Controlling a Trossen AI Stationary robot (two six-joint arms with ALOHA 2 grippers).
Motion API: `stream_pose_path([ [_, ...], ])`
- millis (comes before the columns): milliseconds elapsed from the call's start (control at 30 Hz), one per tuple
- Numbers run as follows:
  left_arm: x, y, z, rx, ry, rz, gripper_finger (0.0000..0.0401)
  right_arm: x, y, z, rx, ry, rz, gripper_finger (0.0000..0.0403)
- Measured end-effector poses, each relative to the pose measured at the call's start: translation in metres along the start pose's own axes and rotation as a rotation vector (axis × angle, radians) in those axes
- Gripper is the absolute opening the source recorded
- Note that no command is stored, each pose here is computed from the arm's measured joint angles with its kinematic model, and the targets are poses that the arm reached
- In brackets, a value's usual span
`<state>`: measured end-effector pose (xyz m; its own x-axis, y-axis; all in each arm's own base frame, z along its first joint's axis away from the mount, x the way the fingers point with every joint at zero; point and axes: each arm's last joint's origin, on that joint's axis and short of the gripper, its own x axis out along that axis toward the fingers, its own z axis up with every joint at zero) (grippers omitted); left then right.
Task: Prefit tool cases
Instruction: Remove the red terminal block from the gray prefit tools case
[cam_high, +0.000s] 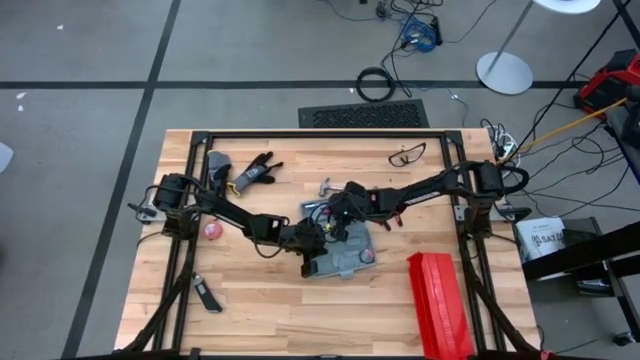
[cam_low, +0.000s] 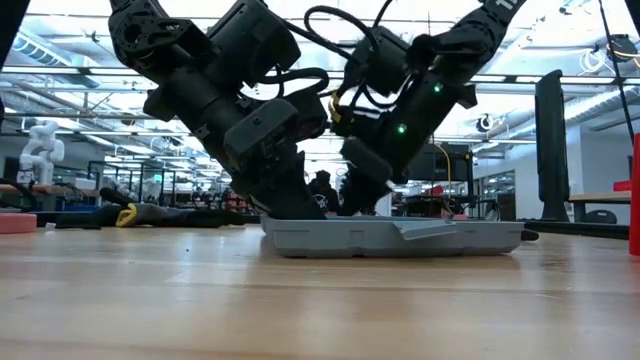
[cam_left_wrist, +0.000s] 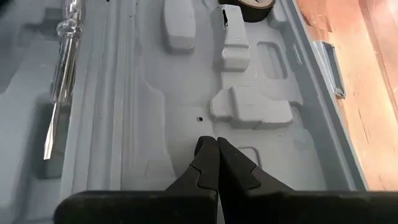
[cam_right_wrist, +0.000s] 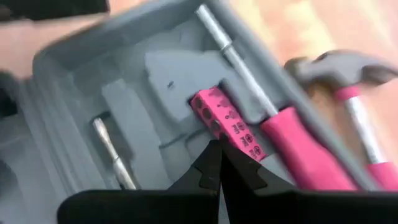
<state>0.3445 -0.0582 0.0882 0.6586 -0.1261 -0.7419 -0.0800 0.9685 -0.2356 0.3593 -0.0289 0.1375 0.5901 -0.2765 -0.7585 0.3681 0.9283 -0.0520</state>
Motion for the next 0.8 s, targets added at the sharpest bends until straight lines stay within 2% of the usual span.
stream_pose_path([
  [133, 0.0, 0.0, 0.0, 0.0, -0.001, -0.005, 0.0, -0.008, -0.007, 0.008, 0.005, -0.066, -0.13, 0.0],
  [233, 0.0, 0.0, 0.0, 0.0, 0.001, -0.009, 0.0, -0.015, -0.011, 0.012, 0.006, -0.083, -0.155, 0.0],
  [433, 0.0, 0.0, 0.0, 0.002, 0.001, -0.01, 0.0, -0.013, -0.007, 0.01, -0.014, -0.034, 0.032, 0.0],
  [567, 0.0, 0.0, 0.0, 0.003, -0.002, -0.01, 0.0, 0.001, -0.003, 0.0, -0.026, 0.015, 0.049, 0.0],
  [800, 0.0, 0.0, 0.0, 0.004, -0.004, -0.003, 0.0, 0.02, 0.0, -0.005, -0.017, -0.012, 0.04, 0.0],
])
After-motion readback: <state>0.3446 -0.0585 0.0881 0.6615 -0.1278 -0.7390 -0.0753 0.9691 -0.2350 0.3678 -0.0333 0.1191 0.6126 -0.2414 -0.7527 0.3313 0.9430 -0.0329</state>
